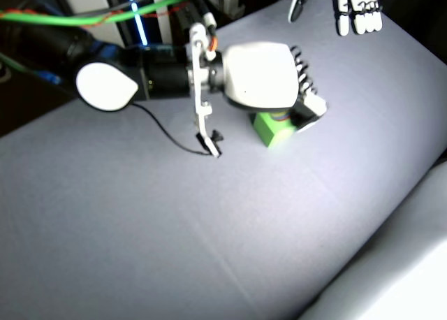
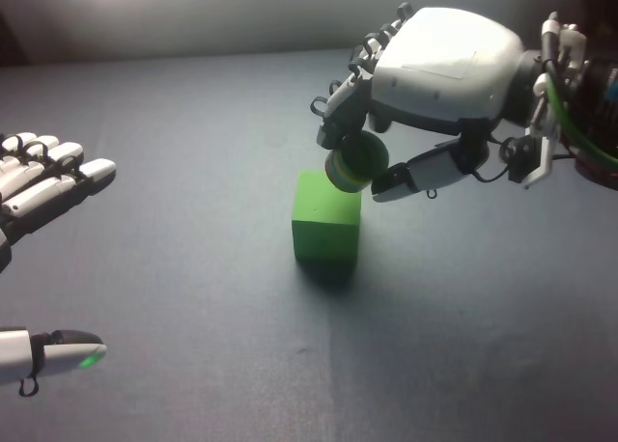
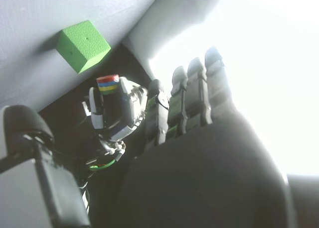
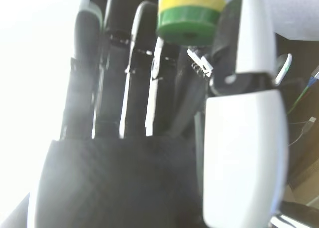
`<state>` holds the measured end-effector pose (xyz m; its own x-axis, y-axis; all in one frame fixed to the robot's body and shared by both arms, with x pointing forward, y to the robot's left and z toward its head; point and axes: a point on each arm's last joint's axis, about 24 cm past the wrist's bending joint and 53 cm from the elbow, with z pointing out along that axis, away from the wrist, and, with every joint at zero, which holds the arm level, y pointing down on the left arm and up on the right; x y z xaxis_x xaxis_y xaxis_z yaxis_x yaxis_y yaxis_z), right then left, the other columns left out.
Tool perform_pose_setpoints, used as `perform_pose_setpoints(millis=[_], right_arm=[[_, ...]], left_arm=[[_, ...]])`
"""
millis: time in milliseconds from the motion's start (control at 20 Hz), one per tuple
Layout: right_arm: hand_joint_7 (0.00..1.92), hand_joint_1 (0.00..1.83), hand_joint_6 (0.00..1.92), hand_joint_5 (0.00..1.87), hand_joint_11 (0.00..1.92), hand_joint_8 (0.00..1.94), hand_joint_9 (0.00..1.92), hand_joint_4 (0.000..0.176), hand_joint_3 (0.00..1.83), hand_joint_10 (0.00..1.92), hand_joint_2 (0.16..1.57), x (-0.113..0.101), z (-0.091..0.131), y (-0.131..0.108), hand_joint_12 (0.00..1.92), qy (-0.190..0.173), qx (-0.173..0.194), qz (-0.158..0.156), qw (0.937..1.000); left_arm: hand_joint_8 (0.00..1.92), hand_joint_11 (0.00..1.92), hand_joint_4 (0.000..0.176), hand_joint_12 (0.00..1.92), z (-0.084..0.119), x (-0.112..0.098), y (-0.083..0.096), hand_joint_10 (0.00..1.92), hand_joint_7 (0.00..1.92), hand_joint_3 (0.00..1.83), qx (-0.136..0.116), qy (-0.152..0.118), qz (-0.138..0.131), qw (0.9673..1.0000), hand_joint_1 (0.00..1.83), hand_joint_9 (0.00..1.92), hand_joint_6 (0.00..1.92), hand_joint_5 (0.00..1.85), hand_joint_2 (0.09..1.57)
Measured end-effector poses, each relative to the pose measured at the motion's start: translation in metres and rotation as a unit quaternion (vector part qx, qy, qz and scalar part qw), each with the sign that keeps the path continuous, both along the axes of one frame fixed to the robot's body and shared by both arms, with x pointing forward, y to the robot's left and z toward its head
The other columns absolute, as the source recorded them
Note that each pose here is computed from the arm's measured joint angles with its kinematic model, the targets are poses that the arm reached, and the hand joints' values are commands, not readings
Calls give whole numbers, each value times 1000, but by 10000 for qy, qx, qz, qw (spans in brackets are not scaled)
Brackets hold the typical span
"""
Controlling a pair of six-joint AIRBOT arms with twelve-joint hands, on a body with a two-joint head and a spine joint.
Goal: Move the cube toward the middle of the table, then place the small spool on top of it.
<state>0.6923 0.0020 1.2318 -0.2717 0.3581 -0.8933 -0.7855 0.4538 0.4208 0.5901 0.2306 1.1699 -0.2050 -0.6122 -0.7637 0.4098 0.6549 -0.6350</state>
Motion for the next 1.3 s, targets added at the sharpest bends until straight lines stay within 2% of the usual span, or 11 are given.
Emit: perform_pose_setpoints(millis=[50,200,300,450,550,650,700,800,850,950,1300], right_arm=[[1270,1265,526,1231,730,519,1224,31,0,82,1008,0,-2,2,1114,30,-11,4,10000],[1416,1281,585,1177,779,281,1323,0,0,63,997,-2,-4,11,1106,48,-7,67,10000],[1368,1293,378,1255,820,453,1379,0,0,96,989,-1,-5,13,1315,53,-12,72,10000],[1297,1307,51,1380,929,667,1238,0,2,677,991,1,-8,13,1443,78,-64,45,9999],[1338,1298,49,1400,873,539,1171,0,1,624,983,2,-11,15,1303,95,-105,37,9999],[1335,1284,269,1319,840,480,1201,0,0,387,989,2,-13,16,1190,110,-122,32,9999],[1288,1279,397,1249,844,572,1191,0,0,510,1005,2,-13,17,1354,110,-122,36,9999],[1197,1246,856,1041,641,639,1056,12,1,394,1055,2,-13,17,1263,86,-136,32,9999],[973,1166,378,906,589,314,980,0,0,331,994,2,-13,17,1263,86,-139,28,9999],[853,1090,52,885,472,48,879,0,0,193,961,3,-14,17,1222,93,-169,12,9998],[801,1100,3,891,422,1,854,28,0,109,929,4,-16,16,1255,112,-209,-12,9997]], left_arm=[[3,41,73,106,0,0,0,6,103,0,-4,2,5,10000,691,53,2,159,876],[3,28,73,107,0,0,0,3,106,0,-4,0,3,10000,702,47,3,164,880],[0,18,72,109,-2,0,0,2,101,0,-33,24,14,10000,743,47,0,154,881],[2,23,73,120,-2,0,-1,3,104,0,-38,27,-4,10000,691,49,0,147,881],[0,30,64,128,-2,0,-1,4,102,4,-38,29,-6,10000,674,53,0,142,889],[0,18,71,129,-2,0,-1,1,93,2,-41,28,0,10000,688,49,0,132,887],[0,16,81,133,-2,0,-1,1,88,0,-39,30,-2,10000,679,49,0,125,882],[2,27,54,145,-2,0,-1,4,93,1,-39,28,-4,10000,705,57,5,136,888],[5,46,49,159,-2,0,-1,9,101,0,-41,29,-4,10000,706,71,4,137,883],[0,4,36,321,-2,0,-1,0,111,0,-44,32,-3,10000,686,85,0,142,890],[0,0,53,357,-4,-1,-3,0,105,1,-93,65,-15,9999,693,87,0,136,883]])
